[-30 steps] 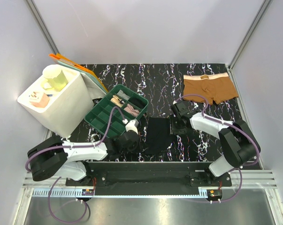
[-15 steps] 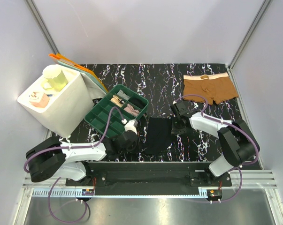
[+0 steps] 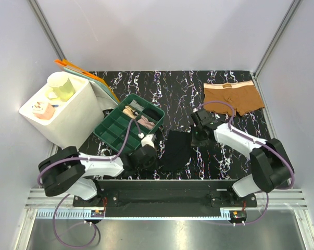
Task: Roll the underwear
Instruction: Fold the underwear at the center of the board.
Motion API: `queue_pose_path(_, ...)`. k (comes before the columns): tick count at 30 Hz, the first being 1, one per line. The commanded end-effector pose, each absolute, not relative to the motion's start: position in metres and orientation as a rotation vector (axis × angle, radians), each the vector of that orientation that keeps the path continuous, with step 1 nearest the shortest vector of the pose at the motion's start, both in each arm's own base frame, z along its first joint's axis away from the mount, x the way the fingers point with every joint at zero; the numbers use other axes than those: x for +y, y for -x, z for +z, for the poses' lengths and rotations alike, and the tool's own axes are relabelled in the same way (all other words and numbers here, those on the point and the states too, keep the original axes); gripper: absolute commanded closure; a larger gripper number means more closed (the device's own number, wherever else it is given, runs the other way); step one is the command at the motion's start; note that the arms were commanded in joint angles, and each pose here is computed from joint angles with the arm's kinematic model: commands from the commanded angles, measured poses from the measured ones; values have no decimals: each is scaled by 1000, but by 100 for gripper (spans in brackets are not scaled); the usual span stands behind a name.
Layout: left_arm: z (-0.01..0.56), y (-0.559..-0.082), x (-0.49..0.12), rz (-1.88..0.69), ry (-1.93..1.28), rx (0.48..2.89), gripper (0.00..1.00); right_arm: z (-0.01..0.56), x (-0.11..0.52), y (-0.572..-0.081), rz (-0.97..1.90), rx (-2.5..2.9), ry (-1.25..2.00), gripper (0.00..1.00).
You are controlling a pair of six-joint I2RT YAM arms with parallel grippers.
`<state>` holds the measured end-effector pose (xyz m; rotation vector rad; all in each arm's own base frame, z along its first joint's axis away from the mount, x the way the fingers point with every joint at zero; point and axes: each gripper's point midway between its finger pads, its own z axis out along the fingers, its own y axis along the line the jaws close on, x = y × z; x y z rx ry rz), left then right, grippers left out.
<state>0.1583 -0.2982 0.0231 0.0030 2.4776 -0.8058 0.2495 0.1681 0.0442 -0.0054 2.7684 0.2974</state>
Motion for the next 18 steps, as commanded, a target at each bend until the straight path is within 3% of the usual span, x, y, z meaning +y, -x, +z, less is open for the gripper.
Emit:
queue_pose_path(1, 42, -172, -327, -909, -32, 2400, 100, 75, 189, -259, 393, 2708, 15, 100)
queue_pose_path(18, 42, -171, -323, -908, -35, 2394, 100, 60, 257, -267, 390, 2754, 145, 100)
